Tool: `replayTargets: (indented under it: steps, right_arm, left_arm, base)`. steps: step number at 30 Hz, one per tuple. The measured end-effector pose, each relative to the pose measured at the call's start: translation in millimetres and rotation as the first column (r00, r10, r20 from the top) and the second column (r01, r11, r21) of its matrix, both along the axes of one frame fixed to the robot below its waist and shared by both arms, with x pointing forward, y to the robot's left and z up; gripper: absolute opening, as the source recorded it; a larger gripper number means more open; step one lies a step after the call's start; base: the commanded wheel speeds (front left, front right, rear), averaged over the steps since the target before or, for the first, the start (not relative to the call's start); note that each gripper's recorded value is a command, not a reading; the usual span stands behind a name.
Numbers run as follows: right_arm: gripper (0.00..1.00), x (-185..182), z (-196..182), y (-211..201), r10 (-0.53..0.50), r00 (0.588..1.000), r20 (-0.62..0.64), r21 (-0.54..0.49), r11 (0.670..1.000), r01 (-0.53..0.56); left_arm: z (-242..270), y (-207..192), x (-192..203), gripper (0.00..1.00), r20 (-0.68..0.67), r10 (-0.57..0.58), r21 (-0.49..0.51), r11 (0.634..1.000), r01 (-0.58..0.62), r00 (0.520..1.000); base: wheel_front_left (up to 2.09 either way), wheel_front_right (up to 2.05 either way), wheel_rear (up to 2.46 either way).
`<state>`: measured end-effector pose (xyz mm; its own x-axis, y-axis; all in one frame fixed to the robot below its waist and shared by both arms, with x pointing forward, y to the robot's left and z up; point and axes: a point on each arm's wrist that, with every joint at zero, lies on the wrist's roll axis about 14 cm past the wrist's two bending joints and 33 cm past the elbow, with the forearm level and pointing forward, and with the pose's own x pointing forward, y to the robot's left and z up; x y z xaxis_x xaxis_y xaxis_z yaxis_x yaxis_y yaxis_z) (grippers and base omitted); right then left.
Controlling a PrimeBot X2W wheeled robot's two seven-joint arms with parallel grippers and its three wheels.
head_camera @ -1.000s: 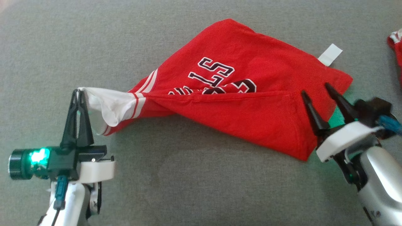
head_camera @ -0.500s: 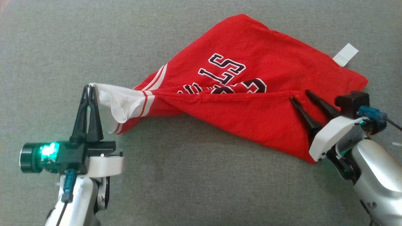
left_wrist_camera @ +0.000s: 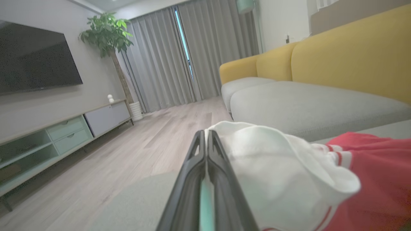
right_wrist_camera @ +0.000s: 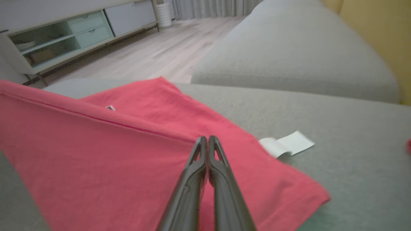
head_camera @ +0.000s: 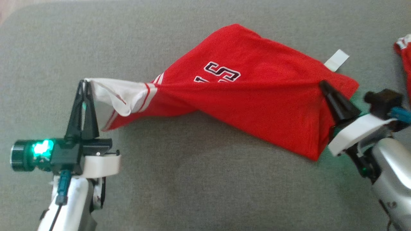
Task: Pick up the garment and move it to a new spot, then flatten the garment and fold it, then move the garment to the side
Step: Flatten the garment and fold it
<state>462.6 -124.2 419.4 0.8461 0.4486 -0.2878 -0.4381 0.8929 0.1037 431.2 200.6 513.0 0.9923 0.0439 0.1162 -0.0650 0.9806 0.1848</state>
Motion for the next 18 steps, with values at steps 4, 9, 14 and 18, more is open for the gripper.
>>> replayTargets:
  steps: [4, 9, 14, 18]
  right_arm:
    - [0.00, 7.6, 42.3, -19.8, -0.056, 0.989, 0.134, 0.030, 0.998, 0.052]
    - [0.00, 11.3, 122.9, -52.7, -0.130, 0.920, 0.370, 0.060, 0.991, 0.116]
    - [0.00, -7.8, 213.0, -77.0, -0.170, 0.776, 0.608, 0.073, 0.985, 0.158]
    - [0.00, -25.8, 264.5, -84.6, -0.175, 0.681, 0.711, 0.075, 0.982, 0.173]
  left_arm:
    - [31.9, -2.8, -2.1, 0.00, 0.088, -0.023, -0.017, 1.000, 0.025, 0.996]
    - [88.0, -16.5, -12.8, 0.00, 0.240, -0.107, 0.003, 0.994, 0.109, 0.965]
    - [176.1, -35.9, -23.9, 0.00, 0.423, -0.236, 0.124, 0.971, 0.202, 0.875]
    - [236.9, -55.4, -35.4, 0.00, 0.526, -0.324, 0.209, 0.945, 0.250, 0.786]
  base:
    - [0.00, 0.00, 0.00]
    - [0.00, 0.00, 0.00]
    - [0.00, 0.00, 0.00]
    - [0.00, 0.00, 0.00]
